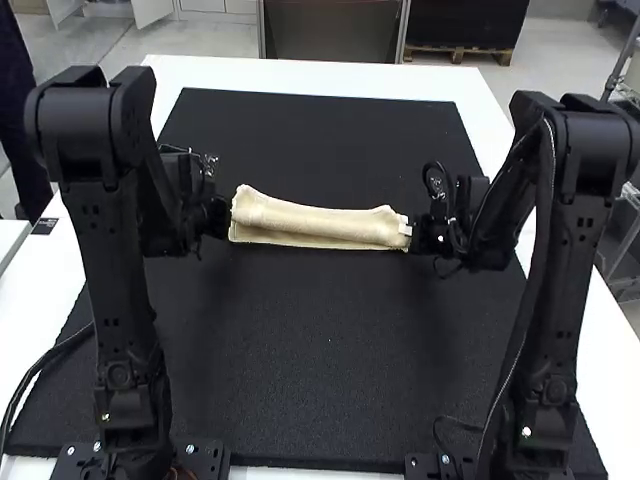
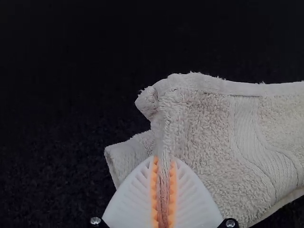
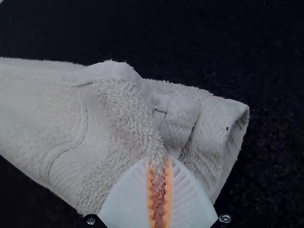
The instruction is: Fold the towel.
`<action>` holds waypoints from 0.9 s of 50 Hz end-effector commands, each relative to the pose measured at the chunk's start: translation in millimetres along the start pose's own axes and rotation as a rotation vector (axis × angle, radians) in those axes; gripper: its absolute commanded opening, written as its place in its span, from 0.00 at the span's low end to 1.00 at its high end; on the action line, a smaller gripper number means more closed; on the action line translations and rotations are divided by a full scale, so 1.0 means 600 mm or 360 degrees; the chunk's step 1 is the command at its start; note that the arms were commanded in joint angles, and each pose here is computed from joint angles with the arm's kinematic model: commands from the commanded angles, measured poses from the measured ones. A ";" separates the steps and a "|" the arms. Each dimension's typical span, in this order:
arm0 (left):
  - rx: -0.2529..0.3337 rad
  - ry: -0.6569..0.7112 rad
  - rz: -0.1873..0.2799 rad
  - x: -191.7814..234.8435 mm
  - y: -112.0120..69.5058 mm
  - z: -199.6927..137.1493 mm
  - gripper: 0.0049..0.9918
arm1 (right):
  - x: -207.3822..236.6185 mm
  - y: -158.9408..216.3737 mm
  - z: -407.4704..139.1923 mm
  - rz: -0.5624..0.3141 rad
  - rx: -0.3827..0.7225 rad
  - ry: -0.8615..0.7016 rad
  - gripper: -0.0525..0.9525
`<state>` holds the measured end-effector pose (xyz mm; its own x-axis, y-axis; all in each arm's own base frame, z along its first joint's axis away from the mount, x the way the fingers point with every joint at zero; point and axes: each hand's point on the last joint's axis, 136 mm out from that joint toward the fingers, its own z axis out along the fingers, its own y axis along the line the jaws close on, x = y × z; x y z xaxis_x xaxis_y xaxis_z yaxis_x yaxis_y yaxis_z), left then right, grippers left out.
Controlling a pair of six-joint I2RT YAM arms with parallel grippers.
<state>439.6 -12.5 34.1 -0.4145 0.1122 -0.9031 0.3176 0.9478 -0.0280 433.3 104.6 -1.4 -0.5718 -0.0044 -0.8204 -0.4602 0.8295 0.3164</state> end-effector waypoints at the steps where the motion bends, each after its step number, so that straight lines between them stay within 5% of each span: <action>1: -0.0040 0.0033 -0.0006 0.021 0.014 -0.001 0.13 | 0.006 -0.035 -0.010 0.0026 0.0079 -0.0014 0.17; 11: -0.0040 0.0046 -0.0004 0.034 0.012 -0.001 0.13 | 0.013 -0.043 -0.011 0.0043 0.0093 -0.0009 0.27; 18: -0.0046 0.0041 -0.0004 0.035 0.013 0.000 0.27 | 0.020 -0.049 -0.011 0.0062 0.0098 -0.0001 0.41; 27: -0.0065 0.0025 0.0001 0.031 0.019 -0.001 0.32 | 0.023 -0.052 -0.011 0.0079 0.0102 0.0001 0.79; 31: -0.0078 0.0016 0.0000 0.030 0.025 -0.002 0.43 | 0.021 -0.050 -0.009 0.0075 0.0093 -0.0002 0.93; 35: -0.0092 0.0011 -0.0007 0.029 0.031 -0.005 0.46 | 0.021 -0.041 -0.007 0.0071 0.0045 -0.0003 0.95; 45: -0.0115 -0.0002 -0.0010 0.027 0.042 -0.008 0.73 | 0.016 -0.035 -0.001 0.0062 0.0015 -0.0007 0.95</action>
<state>437.6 7.4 23.3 -0.4143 0.1037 -0.9042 0.2705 0.9626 -0.0135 431.6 94.8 -9.7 -0.5804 0.0213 -0.8141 -0.4624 0.8143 0.3509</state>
